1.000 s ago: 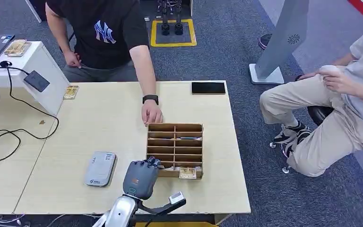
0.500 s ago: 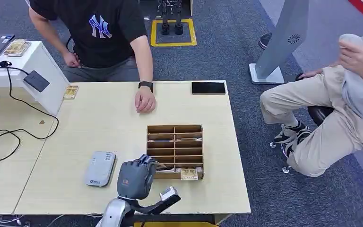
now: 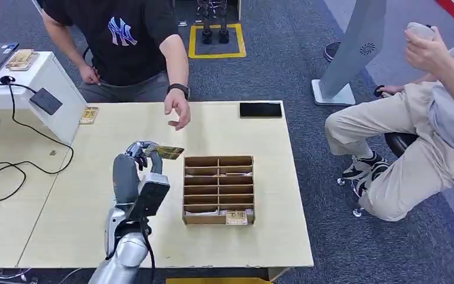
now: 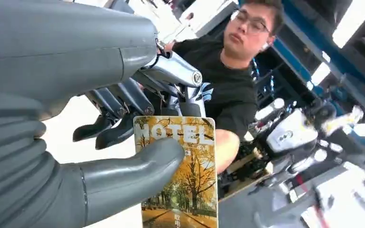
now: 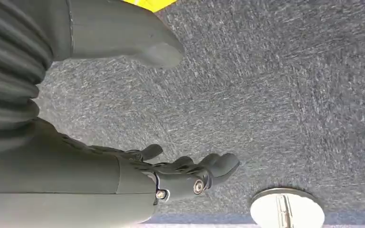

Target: Pass the card to the sensor for recognition and then transmit it.

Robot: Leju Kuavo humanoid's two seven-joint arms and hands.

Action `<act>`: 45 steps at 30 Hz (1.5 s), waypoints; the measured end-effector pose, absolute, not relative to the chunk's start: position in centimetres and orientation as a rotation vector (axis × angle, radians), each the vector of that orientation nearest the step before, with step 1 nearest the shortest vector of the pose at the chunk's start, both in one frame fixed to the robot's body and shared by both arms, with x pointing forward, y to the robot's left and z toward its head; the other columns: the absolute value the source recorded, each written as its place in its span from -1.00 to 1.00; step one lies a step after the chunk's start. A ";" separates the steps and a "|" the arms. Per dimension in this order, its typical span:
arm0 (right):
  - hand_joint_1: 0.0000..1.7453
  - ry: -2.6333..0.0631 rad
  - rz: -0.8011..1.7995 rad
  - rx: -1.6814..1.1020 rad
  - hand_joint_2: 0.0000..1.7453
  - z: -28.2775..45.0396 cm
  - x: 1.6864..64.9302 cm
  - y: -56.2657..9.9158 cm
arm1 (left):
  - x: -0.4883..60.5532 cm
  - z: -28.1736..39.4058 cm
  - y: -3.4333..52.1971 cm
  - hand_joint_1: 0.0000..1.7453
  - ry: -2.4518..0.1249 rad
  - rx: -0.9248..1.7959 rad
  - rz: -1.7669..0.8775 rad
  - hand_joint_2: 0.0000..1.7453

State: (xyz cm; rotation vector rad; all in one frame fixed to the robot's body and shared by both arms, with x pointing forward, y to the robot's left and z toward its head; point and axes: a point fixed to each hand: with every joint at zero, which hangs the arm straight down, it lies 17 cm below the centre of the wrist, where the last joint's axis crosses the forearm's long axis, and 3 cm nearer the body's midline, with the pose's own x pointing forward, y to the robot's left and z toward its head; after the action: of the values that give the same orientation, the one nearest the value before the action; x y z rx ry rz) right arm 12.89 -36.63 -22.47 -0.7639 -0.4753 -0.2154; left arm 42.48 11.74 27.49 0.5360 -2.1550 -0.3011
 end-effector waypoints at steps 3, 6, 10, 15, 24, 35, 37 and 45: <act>-1.00 -0.492 -0.208 -0.774 1.00 -22.2 13.3 -36.8 | 44.3 29.3 12.6 1.00 -2.174 0.433 -0.206 1.00; -1.00 -0.531 -0.186 -0.821 1.00 -21.3 14.0 -38.0 | 46.9 30.4 14.1 1.00 -2.156 0.379 -0.107 1.00; -1.00 -0.590 -0.172 -0.908 1.00 -19.4 15.1 -40.1 | 48.9 32.1 14.6 1.00 -2.159 0.358 -0.052 1.00; -1.00 -0.604 -0.249 -0.988 1.00 -18.0 14.4 -41.9 | 50.4 34.5 14.7 1.00 -2.176 0.345 -0.004 1.00; -1.00 -0.556 -0.323 -1.048 1.00 -17.4 12.2 -43.4 | 51.3 35.6 14.9 1.00 -2.182 0.345 0.051 1.00; -1.00 -0.537 -0.362 -1.090 1.00 -16.7 11.1 -44.3 | 52.4 36.2 14.9 1.00 -2.180 0.338 0.064 1.00; -1.00 -0.537 -0.362 -1.090 1.00 -16.7 11.1 -44.2 | 52.5 36.1 14.8 1.00 -2.177 0.338 0.061 1.00; -1.00 -0.527 -0.373 -1.092 1.00 -16.7 10.9 -44.3 | 53.9 35.9 14.6 -1.00 -2.132 0.347 0.038 1.00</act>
State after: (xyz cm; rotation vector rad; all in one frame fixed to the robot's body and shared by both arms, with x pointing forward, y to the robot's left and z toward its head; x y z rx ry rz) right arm 10.89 -44.32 -16.65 -1.0922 -0.5267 -0.3726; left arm 53.91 14.64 35.90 0.3468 -2.1316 0.0378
